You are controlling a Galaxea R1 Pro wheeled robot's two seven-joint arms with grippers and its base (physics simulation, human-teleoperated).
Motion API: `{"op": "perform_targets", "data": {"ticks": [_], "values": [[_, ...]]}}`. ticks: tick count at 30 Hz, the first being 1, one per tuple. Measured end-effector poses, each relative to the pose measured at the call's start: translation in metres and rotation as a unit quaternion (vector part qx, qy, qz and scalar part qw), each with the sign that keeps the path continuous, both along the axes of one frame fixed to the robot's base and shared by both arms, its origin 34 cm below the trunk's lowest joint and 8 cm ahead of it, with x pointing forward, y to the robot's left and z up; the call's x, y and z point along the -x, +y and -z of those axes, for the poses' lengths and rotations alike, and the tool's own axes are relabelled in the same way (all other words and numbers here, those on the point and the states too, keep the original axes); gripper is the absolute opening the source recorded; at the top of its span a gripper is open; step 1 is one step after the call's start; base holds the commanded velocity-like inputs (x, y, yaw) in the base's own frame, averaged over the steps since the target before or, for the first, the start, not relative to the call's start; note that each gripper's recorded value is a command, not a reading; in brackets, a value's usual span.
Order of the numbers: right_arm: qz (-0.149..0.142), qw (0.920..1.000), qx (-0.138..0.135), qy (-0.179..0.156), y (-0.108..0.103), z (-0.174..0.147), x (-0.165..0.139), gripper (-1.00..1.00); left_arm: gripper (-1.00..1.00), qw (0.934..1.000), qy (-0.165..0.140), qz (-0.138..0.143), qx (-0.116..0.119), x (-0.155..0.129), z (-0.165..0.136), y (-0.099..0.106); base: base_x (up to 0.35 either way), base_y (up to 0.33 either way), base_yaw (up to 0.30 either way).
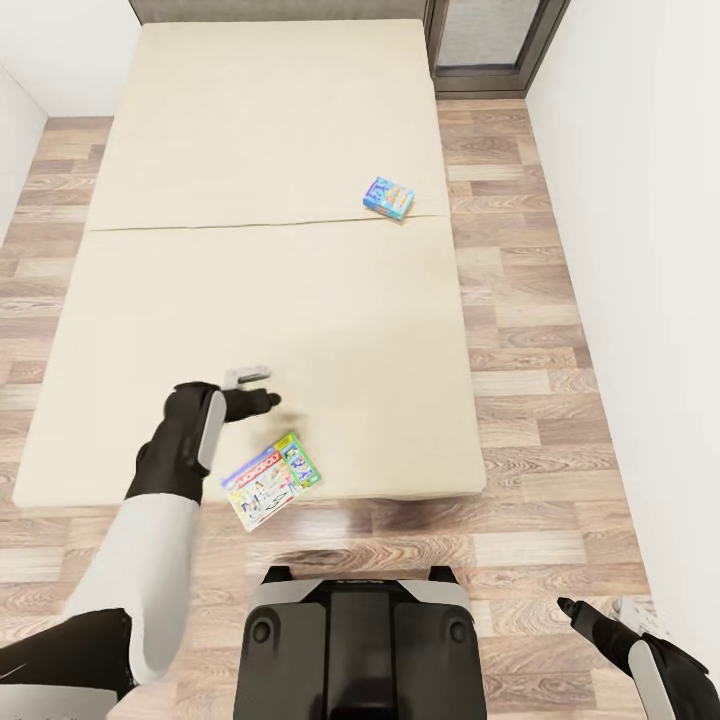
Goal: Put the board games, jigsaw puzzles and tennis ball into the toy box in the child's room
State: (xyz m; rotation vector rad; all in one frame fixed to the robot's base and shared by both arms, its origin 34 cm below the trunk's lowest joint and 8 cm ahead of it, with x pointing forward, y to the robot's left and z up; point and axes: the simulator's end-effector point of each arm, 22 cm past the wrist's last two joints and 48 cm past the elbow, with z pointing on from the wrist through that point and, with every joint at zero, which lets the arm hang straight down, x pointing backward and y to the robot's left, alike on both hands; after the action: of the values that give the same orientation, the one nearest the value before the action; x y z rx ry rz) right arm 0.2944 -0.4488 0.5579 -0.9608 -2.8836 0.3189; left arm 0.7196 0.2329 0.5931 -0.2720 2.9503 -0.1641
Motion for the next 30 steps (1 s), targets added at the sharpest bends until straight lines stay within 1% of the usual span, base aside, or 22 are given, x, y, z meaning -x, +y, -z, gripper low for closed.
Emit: {"op": "perform_targets", "data": {"ticks": [3,4,6,9,11,12,13,16,17,19,20,23,25,26,27,30], "values": [[0.000,1.0000,0.000,0.000,0.000,0.000,0.000,1.00,1.00,0.9995,-0.004,-0.002,0.032,-0.004,-0.013,0.006,0.000,0.000,0.000],[0.001,1.0000,0.000,0.000,0.000,0.000,0.000,1.00,1.00,0.9986,-0.010,0.000,0.052,-0.005,-0.021,0.013,0.000,0.000,0.000],[0.000,1.0000,0.000,0.000,-0.001,0.000,0.000,1.00,1.00,0.9971,-0.017,0.002,0.074,-0.005,-0.028,0.019,0.000,0.000,0.000],[0.001,1.0000,-0.002,-0.002,0.000,0.000,0.000,1.00,1.00,0.9935,-0.025,0.010,0.111,-0.002,-0.038,0.028,0.000,0.000,0.000],[0.002,1.0000,-0.006,-0.005,0.002,0.000,-0.002,1.00,1.00,0.9897,-0.029,0.018,0.139,0.002,-0.044,0.032,0.000,0.000,0.000],[0.001,0.9994,-0.028,-0.022,0.011,0.002,-0.009,1.00,1.00,0.9741,-0.035,0.036,0.220,0.020,-0.063,0.032,0.000,0.000,0.000],[0.001,0.9990,-0.035,-0.027,0.014,0.003,-0.011,1.00,1.00,0.9695,-0.034,0.042,0.239,0.026,-0.070,0.038,0.000,0.000,0.000],[0.001,0.9976,-0.054,-0.043,0.020,0.003,-0.019,1.00,1.00,0.9535,-0.034,0.053,0.295,0.040,-0.087,0.039,0.000,0.000,0.000],[0.001,0.9963,-0.066,-0.055,0.023,0.003,-0.024,1.00,1.00,0.9415,-0.032,0.059,0.330,0.052,-0.099,0.039,0.000,0.000,0.000],[0.001,0.9948,-0.077,-0.067,0.023,0.002,-0.030,1.00,1.00,0.9283,-0.027,0.063,0.365,0.066,-0.112,0.039,0.000,0.000,0.000],[0.002,0.9932,-0.086,-0.078,0.023,0.000,-0.035,1.00,1.00,0.9153,-0.022,0.065,0.397,0.079,-0.123,0.039,0.000,0.000,0.000],[0.004,0.9903,-0.100,-0.096,0.023,-0.002,-0.043,1.00,1.00,0.8954,-0.012,0.063,0.441,0.101,-0.138,0.038,0.000,0.000,0.000],[0.005,0.9882,-0.110,-0.107,0.024,-0.004,-0.047,1.00,1.00,0.8861,-0.006,0.057,0.460,0.114,-0.145,0.041,0.000,0.000,0.000],[0.005,0.9871,-0.114,-0.112,0.025,-0.005,-0.049,1.00,1.00,0.8833,-0.003,0.052,0.466,0.120,-0.147,0.043,0.000,0.000,0.000],[0.006,0.9850,-0.123,-0.121,0.027,-0.006,-0.053,1.00,1.00,0.8808,-0.001,0.041,0.472,0.131,-0.150,0.050,0.000,0.000,0.000],[0.006,0.9817,-0.136,-0.133,0.031,-0.008,-0.059,1.00,1.00,0.8859,-0.001,0.019,0.463,0.144,-0.148,0.066,0.000,0.000,0.000]]}}
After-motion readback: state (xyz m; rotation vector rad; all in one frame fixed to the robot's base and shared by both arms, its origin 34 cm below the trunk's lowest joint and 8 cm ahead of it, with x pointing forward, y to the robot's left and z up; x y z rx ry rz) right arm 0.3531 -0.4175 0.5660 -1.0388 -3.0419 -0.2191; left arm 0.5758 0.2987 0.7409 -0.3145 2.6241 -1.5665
